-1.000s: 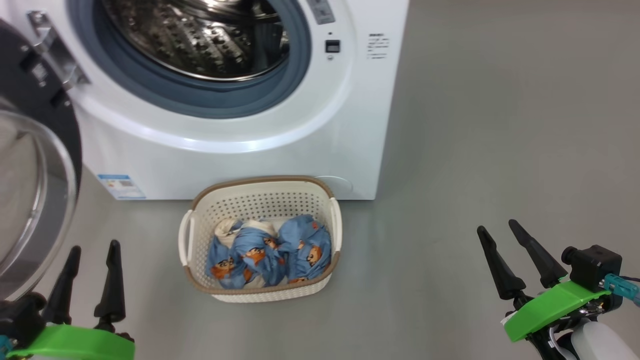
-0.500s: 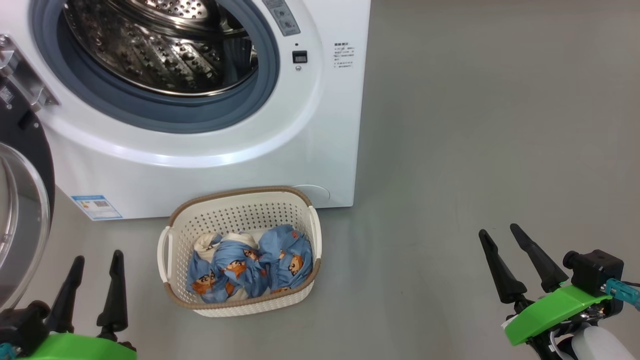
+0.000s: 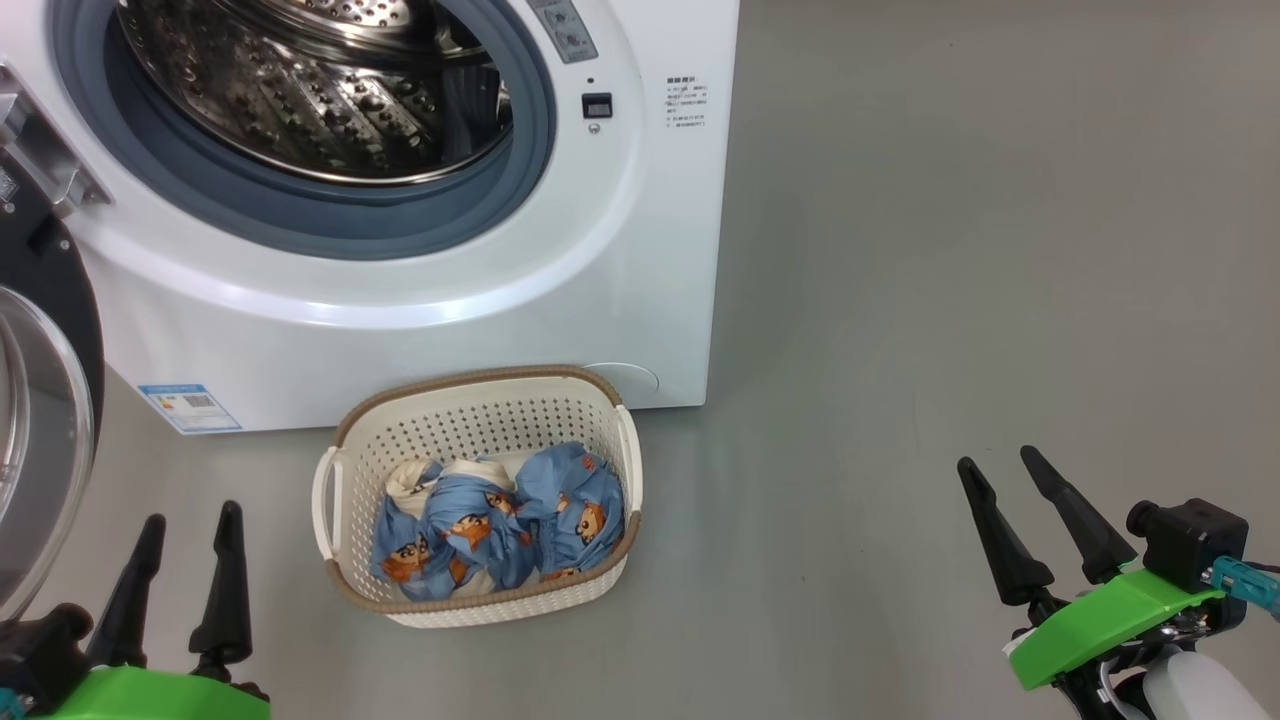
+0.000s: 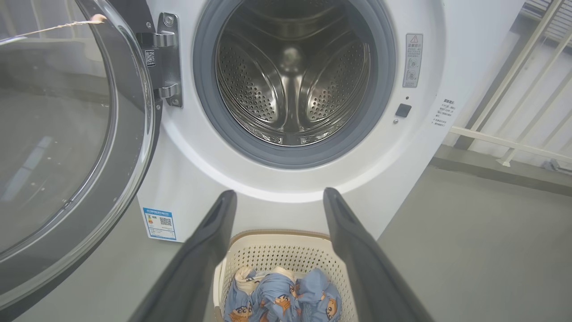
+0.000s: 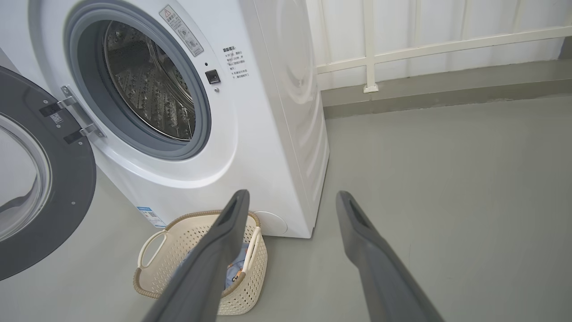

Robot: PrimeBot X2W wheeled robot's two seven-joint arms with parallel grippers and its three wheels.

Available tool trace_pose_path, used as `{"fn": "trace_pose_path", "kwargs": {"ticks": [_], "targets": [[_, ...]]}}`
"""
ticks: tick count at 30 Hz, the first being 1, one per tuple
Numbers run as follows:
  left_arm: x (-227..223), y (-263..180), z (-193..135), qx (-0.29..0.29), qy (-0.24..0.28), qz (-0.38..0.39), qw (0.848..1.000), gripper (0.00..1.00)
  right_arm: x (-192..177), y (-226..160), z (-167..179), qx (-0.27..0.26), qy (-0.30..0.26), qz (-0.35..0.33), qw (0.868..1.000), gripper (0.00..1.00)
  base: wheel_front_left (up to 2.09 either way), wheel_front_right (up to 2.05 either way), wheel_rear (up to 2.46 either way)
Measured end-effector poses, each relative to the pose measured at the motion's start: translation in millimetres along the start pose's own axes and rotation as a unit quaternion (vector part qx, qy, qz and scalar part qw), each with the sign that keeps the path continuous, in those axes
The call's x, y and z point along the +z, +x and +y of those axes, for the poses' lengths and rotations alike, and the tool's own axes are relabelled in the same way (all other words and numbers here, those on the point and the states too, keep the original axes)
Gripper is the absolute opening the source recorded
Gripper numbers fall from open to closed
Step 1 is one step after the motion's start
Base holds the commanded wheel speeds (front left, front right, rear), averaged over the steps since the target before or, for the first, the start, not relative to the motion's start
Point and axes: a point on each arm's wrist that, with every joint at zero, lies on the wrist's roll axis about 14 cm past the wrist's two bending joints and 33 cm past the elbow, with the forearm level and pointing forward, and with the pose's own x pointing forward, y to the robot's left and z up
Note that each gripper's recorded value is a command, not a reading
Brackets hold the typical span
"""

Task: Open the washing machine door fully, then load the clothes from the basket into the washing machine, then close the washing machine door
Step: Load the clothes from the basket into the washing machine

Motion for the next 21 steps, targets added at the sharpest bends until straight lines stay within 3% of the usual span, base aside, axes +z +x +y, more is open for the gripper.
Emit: {"fn": "trace_pose_path", "kwargs": {"ticks": [8,21], "targets": [[-3.4,1.2,-1.6,-0.001,-0.014,0.004,1.0,1.0,-1.8,-0.1,-1.1,-0.002,0.001,0.002,1.0,1.0,0.29,-0.81,0.52],[-7.6,5.2,-1.6,-0.003,-0.012,0.011,1.0,1.0,-7.4,1.0,-2.9,-0.005,0.005,0.008,1.0,1.0,1.03,-1.77,0.74]]}}
